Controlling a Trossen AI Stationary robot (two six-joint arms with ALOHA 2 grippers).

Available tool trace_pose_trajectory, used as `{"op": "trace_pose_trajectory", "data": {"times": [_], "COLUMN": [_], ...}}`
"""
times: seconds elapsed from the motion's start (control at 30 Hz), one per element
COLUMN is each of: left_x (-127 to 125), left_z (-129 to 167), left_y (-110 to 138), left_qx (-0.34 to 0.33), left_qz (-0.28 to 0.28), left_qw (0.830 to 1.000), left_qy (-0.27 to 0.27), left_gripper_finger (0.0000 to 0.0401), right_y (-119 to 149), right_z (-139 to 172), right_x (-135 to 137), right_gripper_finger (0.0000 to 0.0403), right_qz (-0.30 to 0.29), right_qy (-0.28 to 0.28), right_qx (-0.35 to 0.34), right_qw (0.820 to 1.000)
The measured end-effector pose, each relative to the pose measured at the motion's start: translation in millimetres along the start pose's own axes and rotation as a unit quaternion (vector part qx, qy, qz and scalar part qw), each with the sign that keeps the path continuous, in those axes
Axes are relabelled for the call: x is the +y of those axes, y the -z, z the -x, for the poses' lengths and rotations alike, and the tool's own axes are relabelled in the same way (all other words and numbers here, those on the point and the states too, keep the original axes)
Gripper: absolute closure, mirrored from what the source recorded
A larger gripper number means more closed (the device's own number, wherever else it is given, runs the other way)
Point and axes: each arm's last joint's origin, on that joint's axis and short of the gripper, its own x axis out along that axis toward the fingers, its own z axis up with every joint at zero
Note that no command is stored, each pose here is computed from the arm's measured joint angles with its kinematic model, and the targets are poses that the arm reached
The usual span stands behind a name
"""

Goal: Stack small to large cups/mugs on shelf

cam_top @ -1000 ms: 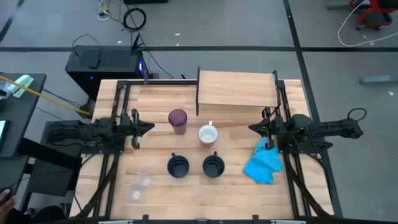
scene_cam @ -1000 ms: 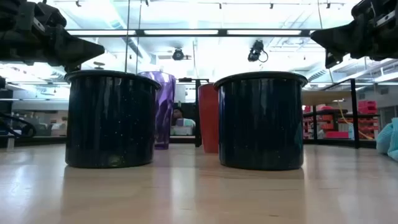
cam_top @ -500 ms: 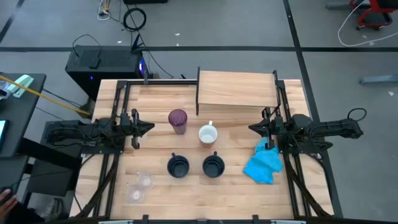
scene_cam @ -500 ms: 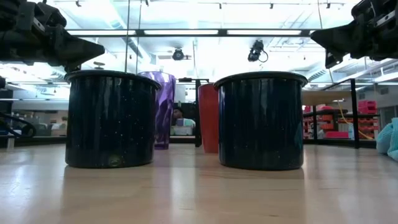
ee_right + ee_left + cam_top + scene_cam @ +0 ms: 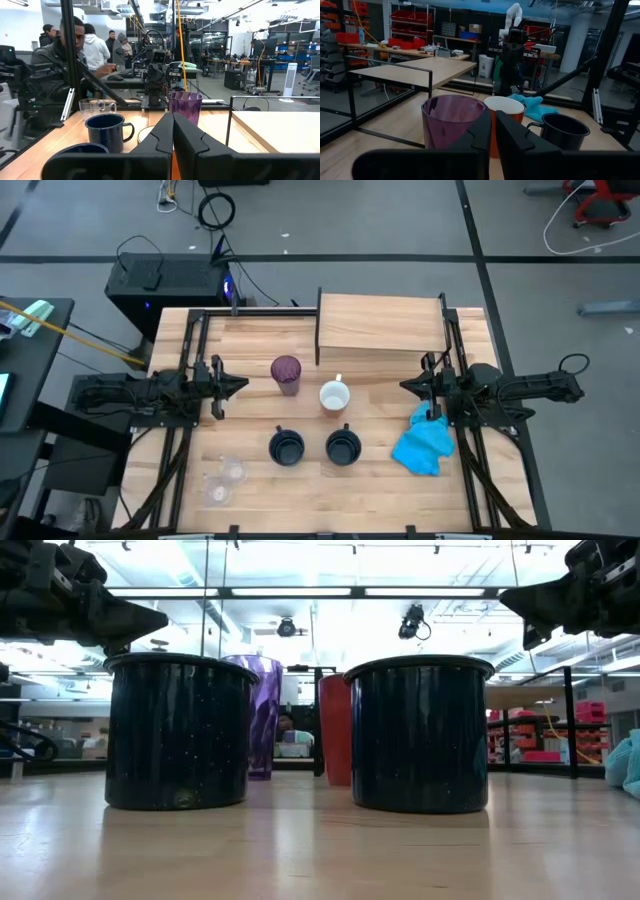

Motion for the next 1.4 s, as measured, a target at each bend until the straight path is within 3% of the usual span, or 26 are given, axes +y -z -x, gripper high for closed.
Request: {"op": "trace_pose_trajectory", "data": {"times": [1.4], "left_x": [0.0], "left_z": [0.0], "left_y": [0.1], "left_qx": [0.000], "left_qz": [0.000], "left_qw": [1.000], "left_qy": [0.000], "left_gripper_finger": [0.0370], "right_y": [0.0], "right_z": [0.0], "right_x": [0.0], "right_gripper_finger": [0.0387], "right_qz": [0.000], "right_qy": [0.000], "right_qx": [0.000], "right_qw": [1.000]}}
